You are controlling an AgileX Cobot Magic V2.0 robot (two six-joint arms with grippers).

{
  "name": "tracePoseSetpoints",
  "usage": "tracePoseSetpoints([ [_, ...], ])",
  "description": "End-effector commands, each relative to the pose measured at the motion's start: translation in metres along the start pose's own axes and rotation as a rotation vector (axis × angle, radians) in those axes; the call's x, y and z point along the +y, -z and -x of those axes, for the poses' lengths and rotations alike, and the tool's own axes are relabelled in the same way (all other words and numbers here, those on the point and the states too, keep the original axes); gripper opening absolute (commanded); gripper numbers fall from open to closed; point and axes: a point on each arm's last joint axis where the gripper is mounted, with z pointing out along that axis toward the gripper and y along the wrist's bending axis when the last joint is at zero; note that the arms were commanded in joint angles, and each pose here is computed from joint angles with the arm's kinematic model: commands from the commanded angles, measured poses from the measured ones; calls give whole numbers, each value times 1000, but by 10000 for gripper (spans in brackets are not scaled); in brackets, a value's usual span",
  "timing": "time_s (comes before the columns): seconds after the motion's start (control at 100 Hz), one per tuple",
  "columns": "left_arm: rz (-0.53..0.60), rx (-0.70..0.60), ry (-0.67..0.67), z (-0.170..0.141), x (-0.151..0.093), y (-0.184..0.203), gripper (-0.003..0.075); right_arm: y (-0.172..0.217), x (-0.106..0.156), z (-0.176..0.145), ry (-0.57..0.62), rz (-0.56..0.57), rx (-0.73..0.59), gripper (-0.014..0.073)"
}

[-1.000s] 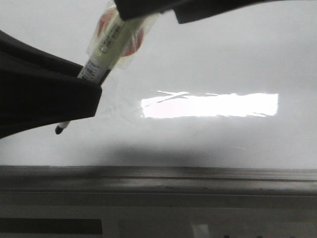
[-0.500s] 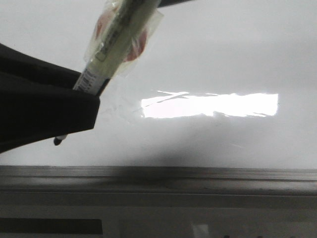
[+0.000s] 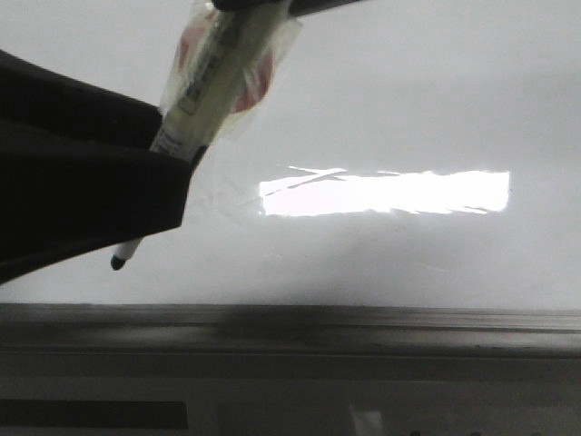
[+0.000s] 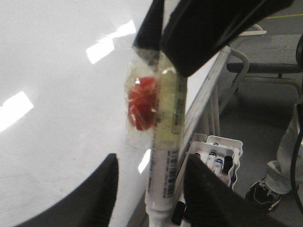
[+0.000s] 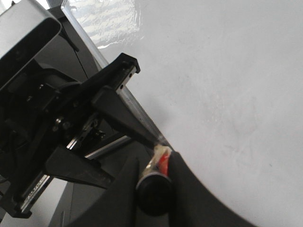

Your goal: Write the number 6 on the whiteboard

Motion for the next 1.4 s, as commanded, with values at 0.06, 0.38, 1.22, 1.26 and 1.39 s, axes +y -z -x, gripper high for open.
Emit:
tracePoseSetpoints([
  [0.06, 60, -159, 103, 24, 7, 8, 405, 4, -6, 17, -86, -28, -102, -64],
  [0.38, 196, -246, 232, 40, 18, 47, 365, 4, -16, 13, -148, -58, -49, -64],
  [1.22, 390, -277, 229, 41, 36, 72, 293, -12, -75, 70, -184, -300, -213, -64],
  [1.26, 390, -277, 229, 41, 36, 72, 293, -16, -77, 70, -185, -303, -209, -64],
  [1.39, 390, -277, 229, 41, 36, 72, 293, -34, -80, 54, -201, -293, -113, -64],
])
